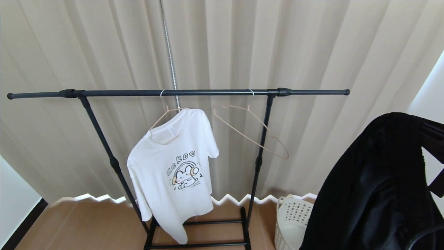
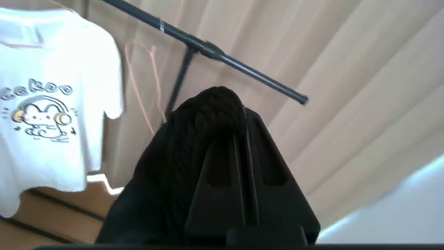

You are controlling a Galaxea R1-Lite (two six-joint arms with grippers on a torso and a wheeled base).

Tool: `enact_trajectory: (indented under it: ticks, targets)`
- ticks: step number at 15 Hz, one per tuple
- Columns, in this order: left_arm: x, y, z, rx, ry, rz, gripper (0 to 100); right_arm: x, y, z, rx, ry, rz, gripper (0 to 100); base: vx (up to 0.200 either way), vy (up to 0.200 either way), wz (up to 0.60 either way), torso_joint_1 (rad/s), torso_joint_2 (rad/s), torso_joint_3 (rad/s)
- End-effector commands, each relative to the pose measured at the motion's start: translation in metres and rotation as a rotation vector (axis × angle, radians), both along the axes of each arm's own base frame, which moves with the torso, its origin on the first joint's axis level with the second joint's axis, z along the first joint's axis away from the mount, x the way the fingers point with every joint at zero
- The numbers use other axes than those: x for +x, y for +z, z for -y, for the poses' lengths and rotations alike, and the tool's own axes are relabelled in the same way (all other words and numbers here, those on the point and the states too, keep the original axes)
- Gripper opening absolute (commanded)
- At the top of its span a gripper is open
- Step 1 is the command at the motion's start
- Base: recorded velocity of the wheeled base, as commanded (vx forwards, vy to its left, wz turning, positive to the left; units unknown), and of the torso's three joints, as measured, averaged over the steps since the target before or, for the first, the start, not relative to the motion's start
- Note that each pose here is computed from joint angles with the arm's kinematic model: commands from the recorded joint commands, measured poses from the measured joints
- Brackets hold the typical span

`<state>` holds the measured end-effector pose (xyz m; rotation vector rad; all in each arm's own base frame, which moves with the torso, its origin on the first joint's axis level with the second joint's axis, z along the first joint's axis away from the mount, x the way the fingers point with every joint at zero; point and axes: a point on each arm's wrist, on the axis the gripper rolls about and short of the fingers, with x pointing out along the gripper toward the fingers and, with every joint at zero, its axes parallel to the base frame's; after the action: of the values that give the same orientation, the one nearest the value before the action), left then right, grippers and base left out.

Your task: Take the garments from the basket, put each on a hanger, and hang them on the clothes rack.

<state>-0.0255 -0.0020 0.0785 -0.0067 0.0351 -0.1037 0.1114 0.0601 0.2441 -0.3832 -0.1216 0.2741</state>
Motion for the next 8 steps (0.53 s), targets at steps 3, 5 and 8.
enact_trajectory:
  ticks: [3, 5, 8]
  targets:
    - [0.000, 0.000, 0.000, 0.005, -0.002, -0.001, 100, -0.004, 0.002, 0.002, 0.010, 0.000, 0.017, 0, 0.000, 0.000, 0.00, 0.000, 0.00, 0.000]
    - [0.000, 0.000, 0.000, 0.011, -0.001, -0.005, 100, -0.004, -0.002, 0.002, 0.001, -0.002, 0.003, 0, 0.000, 0.000, 0.00, 0.000, 0.00, 0.000]
    - [0.012, 0.017, 0.000, 0.078, -0.008, -0.127, 100, 0.007, 0.002, -0.015, 0.018, 0.071, -0.034, 0, 0.000, 0.000, 0.00, 0.000, 0.00, 0.000]
